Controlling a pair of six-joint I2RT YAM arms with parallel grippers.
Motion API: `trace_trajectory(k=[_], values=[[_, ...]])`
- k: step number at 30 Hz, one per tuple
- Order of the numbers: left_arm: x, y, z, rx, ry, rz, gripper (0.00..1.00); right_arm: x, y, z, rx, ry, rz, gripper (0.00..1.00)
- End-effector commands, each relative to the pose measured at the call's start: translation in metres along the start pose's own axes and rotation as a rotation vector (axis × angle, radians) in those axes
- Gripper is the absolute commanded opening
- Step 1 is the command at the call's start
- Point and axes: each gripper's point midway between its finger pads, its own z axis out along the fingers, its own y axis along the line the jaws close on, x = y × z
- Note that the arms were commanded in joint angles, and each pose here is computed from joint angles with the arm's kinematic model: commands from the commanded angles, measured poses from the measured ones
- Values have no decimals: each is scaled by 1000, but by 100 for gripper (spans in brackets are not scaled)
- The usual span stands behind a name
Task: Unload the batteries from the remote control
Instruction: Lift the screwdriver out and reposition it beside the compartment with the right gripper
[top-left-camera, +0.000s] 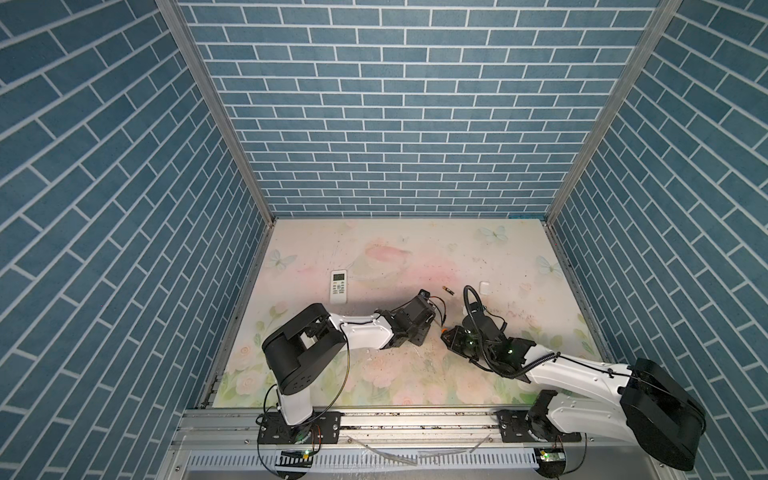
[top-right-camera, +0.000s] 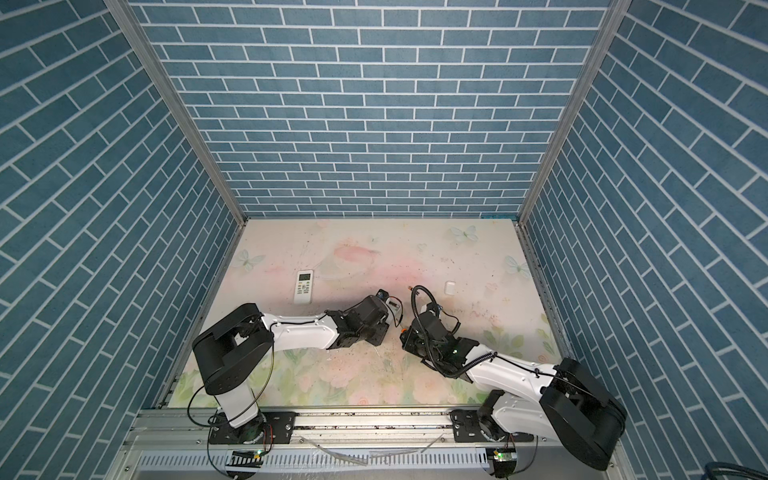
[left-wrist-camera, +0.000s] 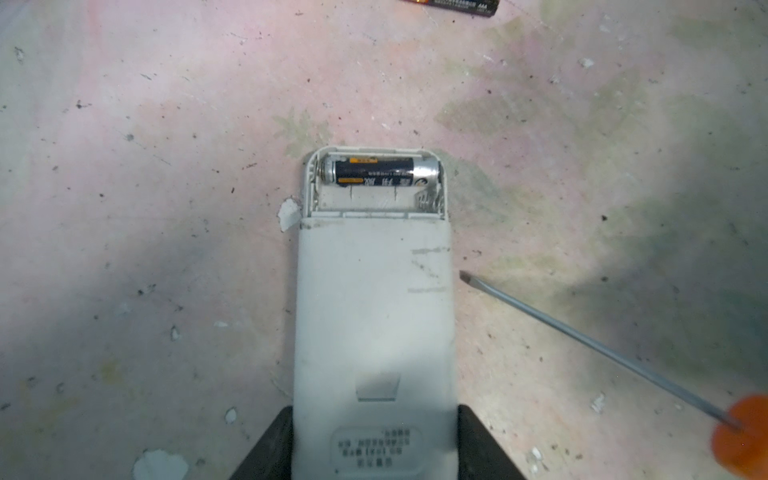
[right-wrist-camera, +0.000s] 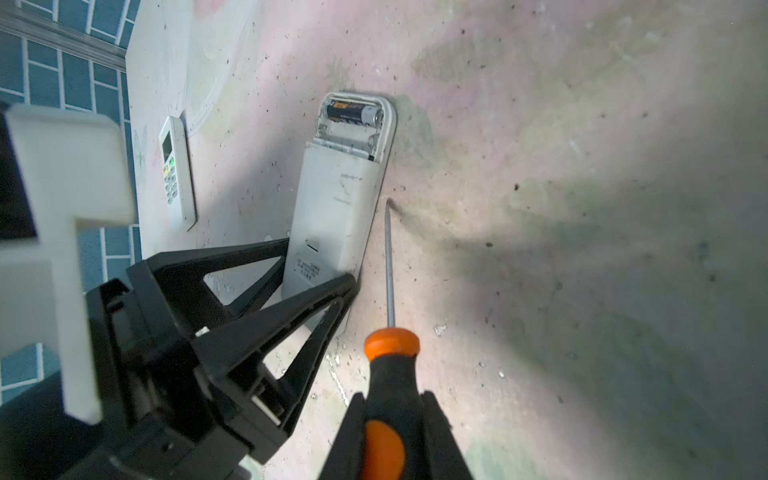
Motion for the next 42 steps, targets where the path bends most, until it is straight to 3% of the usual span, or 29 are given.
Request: trace_trajectory(k=[1,10,17,28,42], values=[[145,17,3,-11,499,17,54,7,-7,0,55,39,-6,0],[146,16,3,-8,500,12,54,-15,-4,-19,110,-51,-43,0],[145,15,4,-3,500,6,54,-31,10,-16,51,-114,-28,0],[146,14,4,3,501,6,54,-44,44,2,-37,-121,-49,0],[152,17,2,3,511,14,54,-45,33,-14,48,-87,-89,0]])
